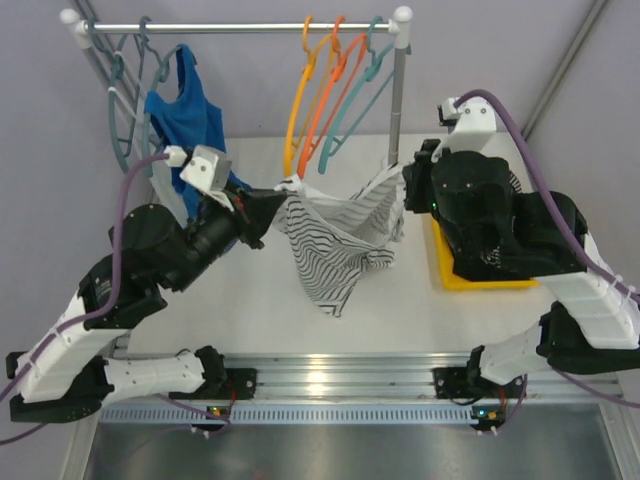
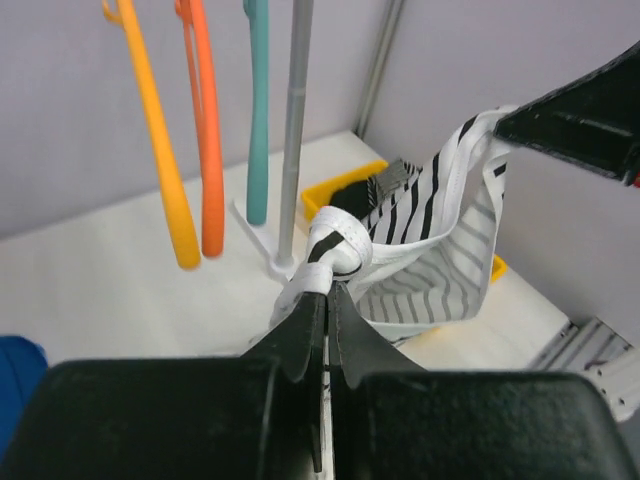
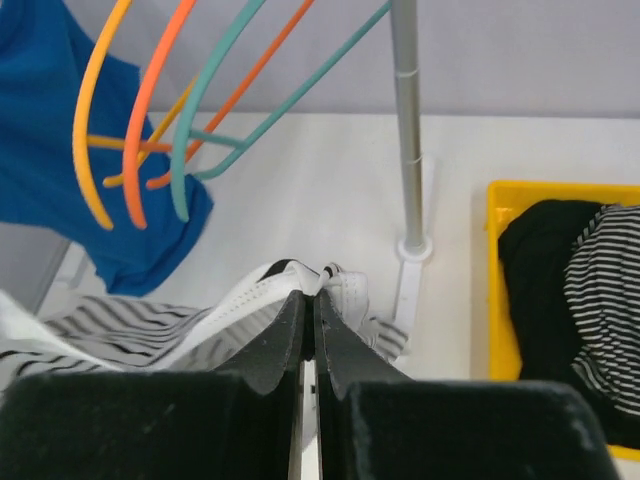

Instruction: Place the tank top on the hanger

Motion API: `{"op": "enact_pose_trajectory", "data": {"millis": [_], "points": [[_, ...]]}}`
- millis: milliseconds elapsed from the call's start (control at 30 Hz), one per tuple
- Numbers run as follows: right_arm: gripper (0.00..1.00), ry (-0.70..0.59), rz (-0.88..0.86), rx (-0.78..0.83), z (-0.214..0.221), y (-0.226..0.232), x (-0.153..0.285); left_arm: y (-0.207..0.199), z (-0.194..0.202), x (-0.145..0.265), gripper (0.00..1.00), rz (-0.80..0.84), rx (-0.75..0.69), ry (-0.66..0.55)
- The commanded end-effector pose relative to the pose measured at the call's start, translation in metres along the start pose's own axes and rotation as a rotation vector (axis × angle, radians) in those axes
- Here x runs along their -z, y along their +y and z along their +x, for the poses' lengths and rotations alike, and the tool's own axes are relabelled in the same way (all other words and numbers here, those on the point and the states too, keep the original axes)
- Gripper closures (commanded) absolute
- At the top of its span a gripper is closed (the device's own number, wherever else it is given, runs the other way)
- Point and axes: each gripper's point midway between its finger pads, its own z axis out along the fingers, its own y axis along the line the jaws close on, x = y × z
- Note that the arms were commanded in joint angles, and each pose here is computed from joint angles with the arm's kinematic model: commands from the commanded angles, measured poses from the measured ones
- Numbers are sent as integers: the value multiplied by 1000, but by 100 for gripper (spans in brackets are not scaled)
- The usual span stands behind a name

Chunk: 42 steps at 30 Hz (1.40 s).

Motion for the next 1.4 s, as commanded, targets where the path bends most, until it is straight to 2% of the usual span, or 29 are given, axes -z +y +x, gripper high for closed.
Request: {"op": "enact_pose_trajectory", "data": {"millis": [0,67,167,300,333,367,400,433,467,500,533,567,600,633,667,700,767,867,1067,1267,1300,1367], "points": [[100,-86,118,101,-38,-37,3,3,-59,-1,100,-33,-95,-145],[100,-121,118,98,-52,-39,1,3,-78,3,100,-34,-110,-188],[100,-125,144,119,-55,-46,-5,1,-82,1,100,-30,-115,-197],[100,9,142,169,-9,-46,-26,9,-47,0,100,-48,-97,-152],[100,86,158,202,28,-44,-39,13,-10,-9,100,-64,-91,-82],[100,132,137,194,46,-46,-40,16,8,-11,100,-72,-79,-55],[100,165,119,159,66,-41,-45,22,48,-13,100,-86,-40,0],[100,271,132,222,119,-45,-56,23,70,-14,100,-83,-16,31],[100,325,81,190,143,-42,-54,25,86,-9,100,-75,21,42],[100,354,59,139,165,-36,-60,32,142,-13,100,-96,20,140],[100,452,68,174,217,-43,-64,29,160,-14,100,-90,109,147],[100,528,10,150,246,-34,-61,32,180,-13,100,-92,143,162],[100,536,-36,93,262,-20,-69,43,236,-10,100,-125,144,249],[100,614,-33,112,302,-26,-67,40,247,-14,100,-124,222,233],[100,674,-56,105,326,-20,-68,44,267,-13,100,-140,239,257],[100,699,-57,95,341,-17,-71,51,299,-10,100,-170,259,301],[100,753,-42,115,368,-16,-79,57,317,-11,100,-202,277,309],[97,767,-22,139,376,-9,-91,66,330,-9,100,-246,262,324],[91,702,18,142,350,6,-118,86,315,-3,100,-349,245,283],[83,662,44,94,340,7,-127,102,319,7,100,-439,268,308],[81,667,46,90,342,5,-126,101,320,7,98,-435,273,312],[74,656,36,74,338,4,-122,99,320,8,89,-423,281,319]]}}
